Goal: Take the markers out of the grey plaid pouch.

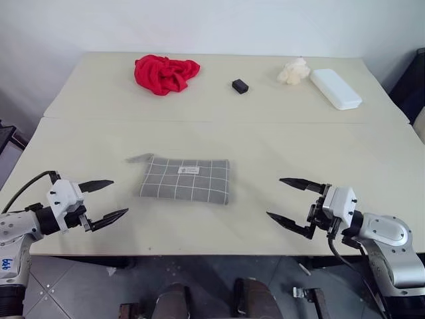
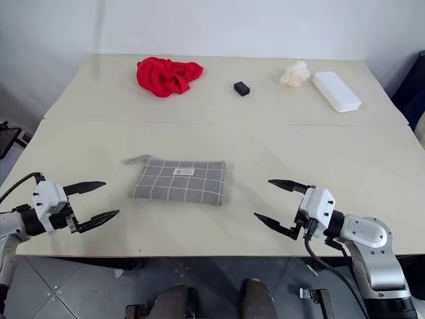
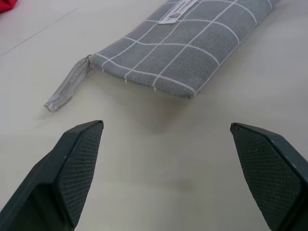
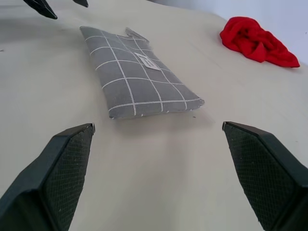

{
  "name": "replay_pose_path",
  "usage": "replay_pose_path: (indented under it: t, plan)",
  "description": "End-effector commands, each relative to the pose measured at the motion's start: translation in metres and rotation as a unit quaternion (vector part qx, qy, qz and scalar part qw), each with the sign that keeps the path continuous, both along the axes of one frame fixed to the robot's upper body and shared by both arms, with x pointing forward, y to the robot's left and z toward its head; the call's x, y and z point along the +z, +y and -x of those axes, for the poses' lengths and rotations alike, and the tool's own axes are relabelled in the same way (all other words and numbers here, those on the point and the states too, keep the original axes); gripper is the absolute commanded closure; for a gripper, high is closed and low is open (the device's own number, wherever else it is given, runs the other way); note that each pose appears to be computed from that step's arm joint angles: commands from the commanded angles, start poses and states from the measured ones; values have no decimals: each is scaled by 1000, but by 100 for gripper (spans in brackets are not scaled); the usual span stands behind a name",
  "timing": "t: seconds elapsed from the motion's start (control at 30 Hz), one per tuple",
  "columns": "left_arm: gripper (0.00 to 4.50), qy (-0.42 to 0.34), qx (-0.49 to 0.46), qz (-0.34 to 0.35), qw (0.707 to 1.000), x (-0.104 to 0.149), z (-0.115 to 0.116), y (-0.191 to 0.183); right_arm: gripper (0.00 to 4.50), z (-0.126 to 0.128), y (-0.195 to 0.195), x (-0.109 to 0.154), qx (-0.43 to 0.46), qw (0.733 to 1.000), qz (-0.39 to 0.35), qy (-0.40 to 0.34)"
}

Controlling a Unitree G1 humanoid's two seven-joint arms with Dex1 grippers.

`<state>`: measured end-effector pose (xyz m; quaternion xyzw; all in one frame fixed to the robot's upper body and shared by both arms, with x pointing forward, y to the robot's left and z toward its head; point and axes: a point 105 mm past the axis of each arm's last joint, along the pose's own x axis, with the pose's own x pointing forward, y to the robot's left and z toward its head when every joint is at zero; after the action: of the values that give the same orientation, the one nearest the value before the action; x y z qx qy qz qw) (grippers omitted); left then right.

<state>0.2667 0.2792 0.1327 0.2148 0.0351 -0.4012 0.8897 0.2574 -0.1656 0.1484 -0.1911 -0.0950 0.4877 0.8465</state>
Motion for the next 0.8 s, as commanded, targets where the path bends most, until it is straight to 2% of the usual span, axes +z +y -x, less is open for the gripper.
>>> replay_pose_path:
  t: [0.03,0.13,0.23,0.4,0.53,0.67,0.77,0.8]
  plan:
    - [0,-19,-6,9,1000,11,0,-6,3,1,3,12,6,1000,-5,-18]
    - [0,42,-11,29,999,4,4,-11,3,-2,7,7,9,1000,-18,6]
    - [0,67,-20,105,992,8,10,-16,3,-10,20,8,13,999,-37,4]
    - [0,118,53,157,979,1,12,16,3,-11,40,24,41,996,-66,34]
    - [0,169,93,233,953,9,9,38,3,-7,57,37,77,995,-50,45]
    - [0,262,89,297,914,16,10,35,3,-8,64,39,82,995,-32,56]
    - [0,329,72,304,891,15,12,21,57,-14,66,34,56,996,-9,64]
    - [0,329,69,309,890,18,7,18,90,-16,67,34,52,997,-5,61]
